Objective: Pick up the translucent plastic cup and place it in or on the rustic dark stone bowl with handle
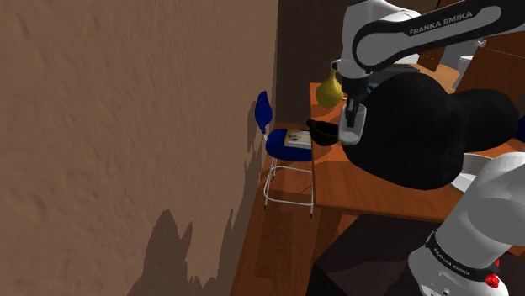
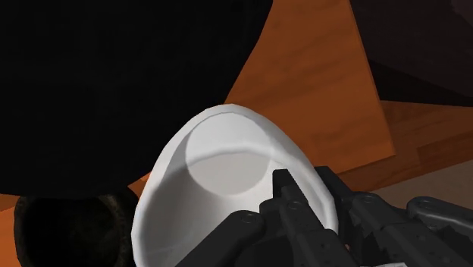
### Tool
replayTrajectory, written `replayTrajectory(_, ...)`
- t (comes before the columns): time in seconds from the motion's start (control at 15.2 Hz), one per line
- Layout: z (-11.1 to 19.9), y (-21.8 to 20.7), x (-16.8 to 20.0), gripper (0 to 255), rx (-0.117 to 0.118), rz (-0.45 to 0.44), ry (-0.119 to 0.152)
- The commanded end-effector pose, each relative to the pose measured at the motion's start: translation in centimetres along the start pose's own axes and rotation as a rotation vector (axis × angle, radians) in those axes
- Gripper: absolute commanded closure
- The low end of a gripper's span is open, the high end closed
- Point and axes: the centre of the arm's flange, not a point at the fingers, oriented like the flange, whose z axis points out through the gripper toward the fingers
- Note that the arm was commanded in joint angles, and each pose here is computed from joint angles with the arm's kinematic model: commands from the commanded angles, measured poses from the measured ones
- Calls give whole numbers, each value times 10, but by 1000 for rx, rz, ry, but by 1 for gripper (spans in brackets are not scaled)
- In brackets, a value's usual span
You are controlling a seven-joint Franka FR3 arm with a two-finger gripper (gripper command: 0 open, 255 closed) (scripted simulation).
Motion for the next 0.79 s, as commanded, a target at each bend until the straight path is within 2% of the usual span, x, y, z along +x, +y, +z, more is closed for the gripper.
replayTrajectory(0.0,-12,2,-1,255,0,0,0)
replayTrajectory(0.07,-14,3,-1,255,0,0,0)
replayTrajectory(0.73,-24,118,62,255,0,0,0)
